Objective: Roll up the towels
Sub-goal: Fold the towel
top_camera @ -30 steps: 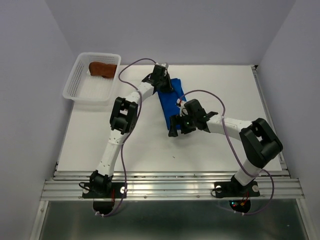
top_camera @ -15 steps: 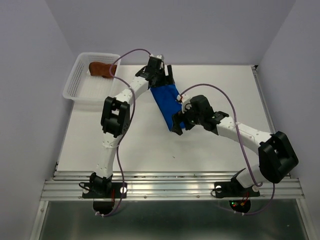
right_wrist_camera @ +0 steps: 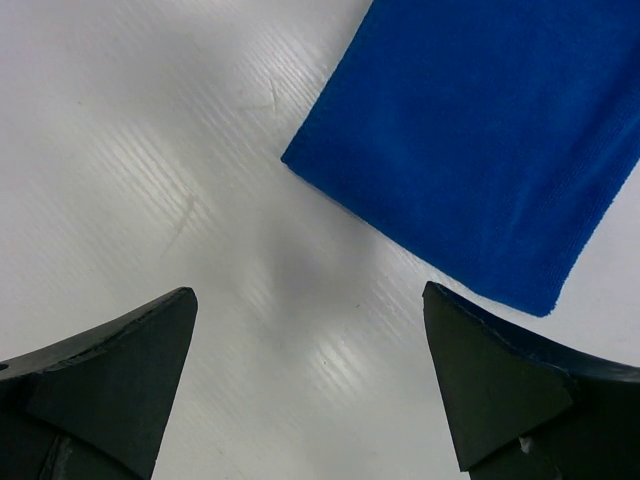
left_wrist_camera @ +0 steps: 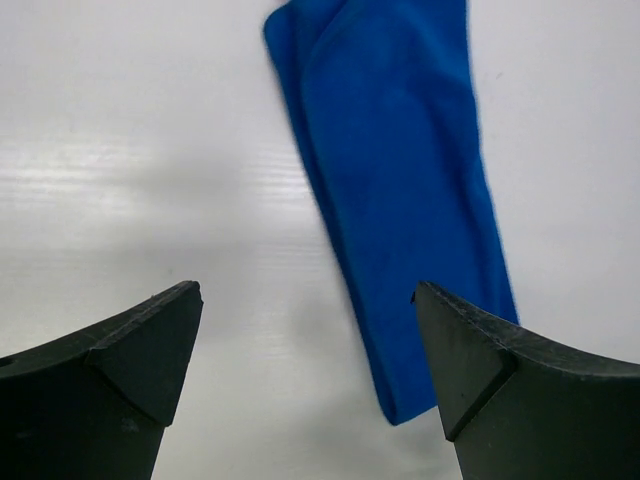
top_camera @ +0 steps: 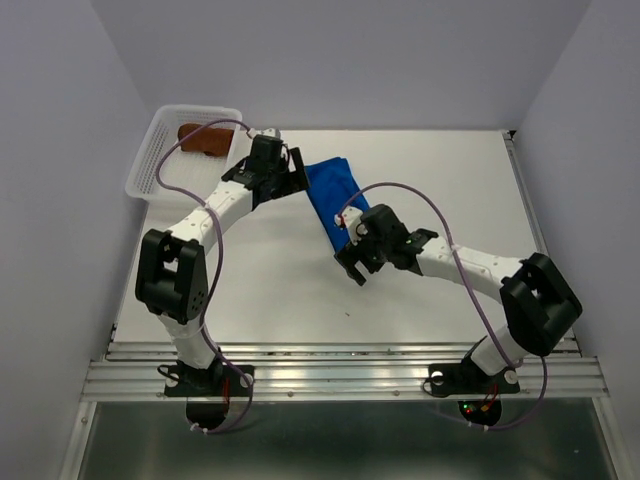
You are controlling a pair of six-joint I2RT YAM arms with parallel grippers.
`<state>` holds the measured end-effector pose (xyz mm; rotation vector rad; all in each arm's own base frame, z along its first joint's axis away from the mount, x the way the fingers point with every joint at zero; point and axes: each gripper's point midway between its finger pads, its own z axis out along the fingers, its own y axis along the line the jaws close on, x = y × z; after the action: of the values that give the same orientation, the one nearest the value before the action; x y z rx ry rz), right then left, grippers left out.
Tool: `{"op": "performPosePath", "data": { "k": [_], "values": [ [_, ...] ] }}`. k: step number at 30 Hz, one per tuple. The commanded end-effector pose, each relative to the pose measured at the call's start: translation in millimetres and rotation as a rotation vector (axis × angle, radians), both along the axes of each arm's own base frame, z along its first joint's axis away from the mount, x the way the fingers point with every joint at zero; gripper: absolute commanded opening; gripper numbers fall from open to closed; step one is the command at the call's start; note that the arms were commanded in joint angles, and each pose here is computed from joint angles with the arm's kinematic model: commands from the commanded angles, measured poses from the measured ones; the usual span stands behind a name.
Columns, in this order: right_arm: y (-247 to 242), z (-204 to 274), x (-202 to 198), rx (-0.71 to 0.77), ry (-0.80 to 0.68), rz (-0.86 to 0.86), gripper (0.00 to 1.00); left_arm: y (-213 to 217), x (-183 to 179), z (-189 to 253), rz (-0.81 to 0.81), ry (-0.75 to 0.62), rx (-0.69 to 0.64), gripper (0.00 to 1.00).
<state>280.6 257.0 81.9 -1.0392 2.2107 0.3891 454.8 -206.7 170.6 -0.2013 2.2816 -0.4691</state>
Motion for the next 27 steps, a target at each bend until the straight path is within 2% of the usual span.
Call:
{"op": "performPosePath", "data": {
  "k": [1,6,13,16,17,20,21,23,27],
  "values": [
    [-15.4,-3.8,26.5,-0.179,-0.127,-0.026,1.00,21.7,-21.6,-19.2,0.070,0.038,-0.013,0.99],
    [-48.0,-14.4,51.7,-0.414,-0.237,-0.052,1.00,21.9,-41.9,-39.4,0.056,0.108,-0.026,0.99],
    [-53.0,-28.0,62.1,-0.505,-0.255,-0.028,1.00,26.2,-56.3,-48.1,0.056,0.123,-0.029,0.99],
    [-46.0,-38.0,63.0,-0.499,-0.233,0.002,0.92,29.8,-56.6,-50.4,0.070,0.128,-0.014,0.99],
    [-44.7,-42.5,61.8,-0.501,-0.220,0.013,0.88,31.2,-56.1,-50.4,0.075,0.128,-0.011,0.99],
    [-39.0,-41.4,62.0,-0.478,-0.217,0.028,0.64,30.7,-56.7,-51.9,0.074,0.132,-0.009,0.99],
    [-35.2,-39.2,62.0,-0.459,-0.218,0.035,0.48,31.6,-57.1,-52.1,0.075,0.133,-0.008,0.99],
    [-24.5,-38.7,57.1,-0.407,-0.192,0.068,0.34,32.0,-56.6,-52.5,0.078,0.136,-0.008,0.99],
    [-9.9,-34.9,44.6,-0.321,-0.137,0.110,0.20,32.6,-57.2,-51.9,0.079,0.139,-0.006,0.99]
  ]
}}
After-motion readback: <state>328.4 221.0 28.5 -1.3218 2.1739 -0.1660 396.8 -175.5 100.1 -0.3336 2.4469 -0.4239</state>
